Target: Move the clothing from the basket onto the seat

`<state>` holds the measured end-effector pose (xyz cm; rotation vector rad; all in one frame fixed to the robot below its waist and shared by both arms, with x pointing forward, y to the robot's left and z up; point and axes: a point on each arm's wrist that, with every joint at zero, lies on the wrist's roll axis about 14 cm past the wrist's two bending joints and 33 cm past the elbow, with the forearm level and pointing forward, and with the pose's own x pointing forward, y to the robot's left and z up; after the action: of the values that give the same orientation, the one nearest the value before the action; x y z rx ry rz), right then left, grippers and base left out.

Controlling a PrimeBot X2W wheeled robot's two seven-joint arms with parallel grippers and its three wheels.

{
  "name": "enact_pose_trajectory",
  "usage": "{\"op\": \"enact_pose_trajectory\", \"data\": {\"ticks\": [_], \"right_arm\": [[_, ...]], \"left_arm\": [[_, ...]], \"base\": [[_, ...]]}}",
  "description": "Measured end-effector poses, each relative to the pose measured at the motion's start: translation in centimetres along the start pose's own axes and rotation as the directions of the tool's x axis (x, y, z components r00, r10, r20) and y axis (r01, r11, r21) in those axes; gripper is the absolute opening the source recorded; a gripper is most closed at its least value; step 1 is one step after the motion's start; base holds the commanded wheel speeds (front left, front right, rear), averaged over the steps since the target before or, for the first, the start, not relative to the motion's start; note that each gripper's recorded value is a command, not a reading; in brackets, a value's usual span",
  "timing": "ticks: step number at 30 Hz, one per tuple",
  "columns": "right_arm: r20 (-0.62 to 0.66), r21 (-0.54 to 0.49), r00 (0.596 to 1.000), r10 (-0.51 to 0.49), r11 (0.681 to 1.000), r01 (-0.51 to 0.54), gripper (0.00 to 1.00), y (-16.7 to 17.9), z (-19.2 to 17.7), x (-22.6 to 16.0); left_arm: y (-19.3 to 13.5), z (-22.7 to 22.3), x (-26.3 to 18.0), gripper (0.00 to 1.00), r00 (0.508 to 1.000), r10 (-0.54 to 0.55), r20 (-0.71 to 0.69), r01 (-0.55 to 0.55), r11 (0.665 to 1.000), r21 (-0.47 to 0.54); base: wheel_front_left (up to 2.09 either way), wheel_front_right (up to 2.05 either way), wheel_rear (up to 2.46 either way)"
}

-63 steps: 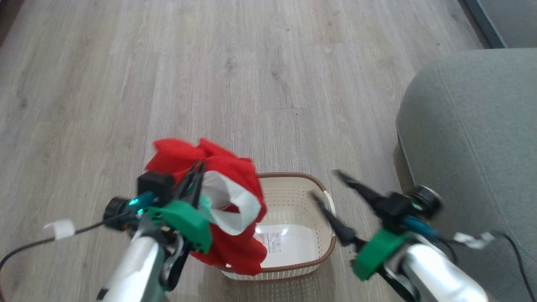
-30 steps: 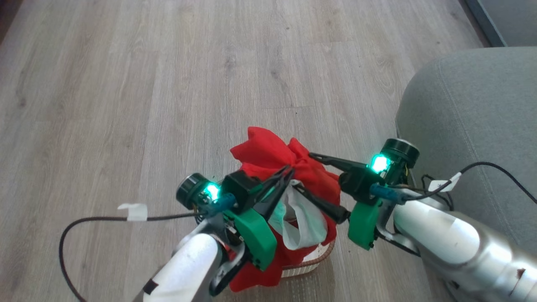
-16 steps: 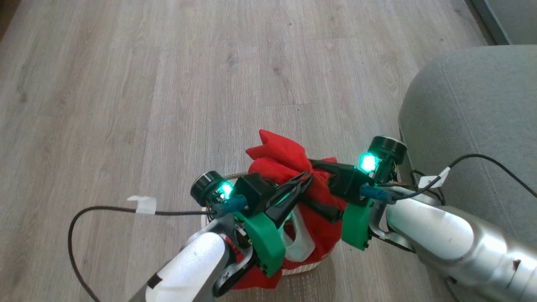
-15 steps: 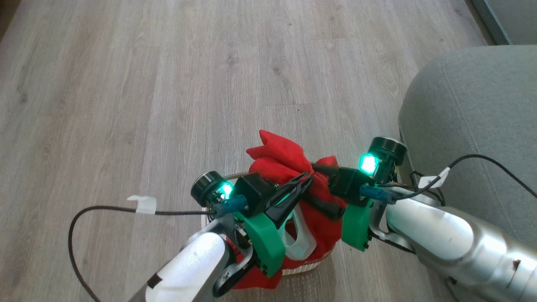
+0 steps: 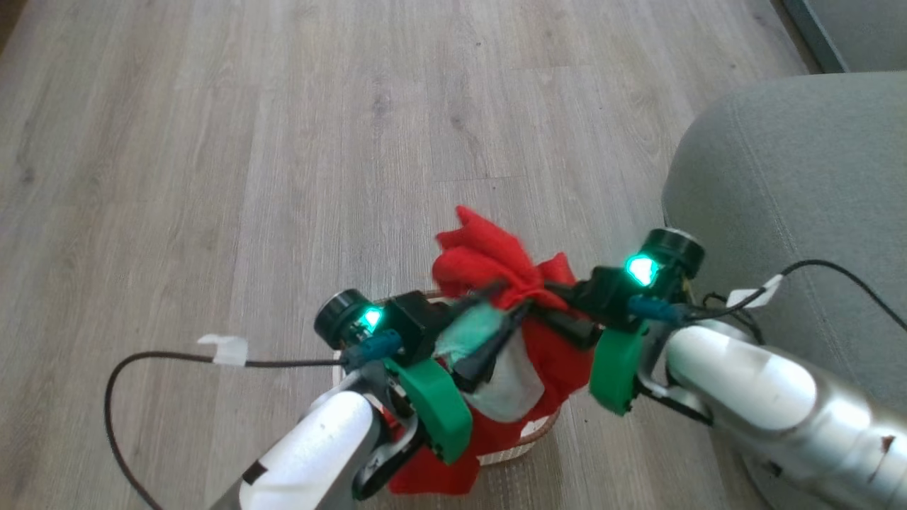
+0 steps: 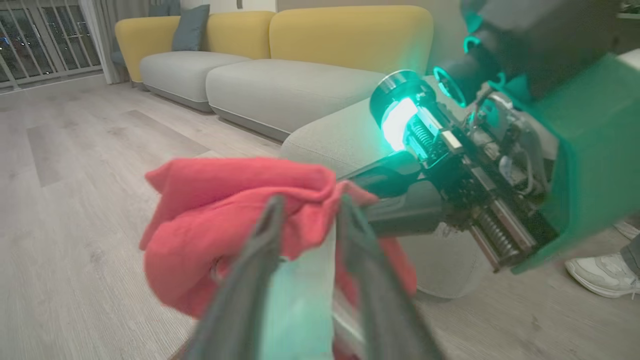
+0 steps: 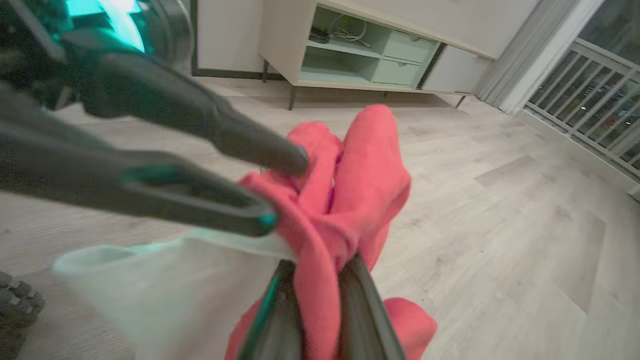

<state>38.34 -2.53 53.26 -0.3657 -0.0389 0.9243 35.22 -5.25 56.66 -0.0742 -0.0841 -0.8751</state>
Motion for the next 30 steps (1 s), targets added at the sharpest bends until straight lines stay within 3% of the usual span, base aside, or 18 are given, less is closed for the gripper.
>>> {"op": "enact_pose_trajectory", "data": {"ticks": [9, 15, 24, 30], "right_arm": [[-0.024, 0.037, 0.986, -0.163, 0.986, 0.164, 0.0, -4.1, -1.0, -3.4], [-0.011, 0.027, 0.96, -0.279, 0.96, 0.279, 0.0, -6.9, -0.4, -6.8], [-0.023, -0.019, 0.884, -0.467, 0.884, 0.467, 0.0, -10.6, 0.1, -14.3], [-0.054, -0.022, 0.827, -0.56, 0.829, 0.559, 0.0, -11.3, -0.5, -18.6]], "left_arm": [[0.8, -0.4, 0.9, 1.0, 0.999, 0.032, 0.025, -0.032, 0.999, -0.027], [-0.9, -1.1, 2.3, 1.0, 0.999, -0.031, 0.018, 0.032, 0.999, -0.037], [-5.9, -2.4, 4.7, 1.0, 0.982, -0.187, 0.012, 0.187, 0.979, -0.079], [-8.7, -3.1, 5.8, 1.0, 0.961, -0.275, 0.005, 0.274, 0.957, -0.098]], "base": [[0.0, 0.0, 0.0], [0.0, 0.0, 0.0], [0.0, 0.0, 0.0], [0.0, 0.0, 0.0]]}}
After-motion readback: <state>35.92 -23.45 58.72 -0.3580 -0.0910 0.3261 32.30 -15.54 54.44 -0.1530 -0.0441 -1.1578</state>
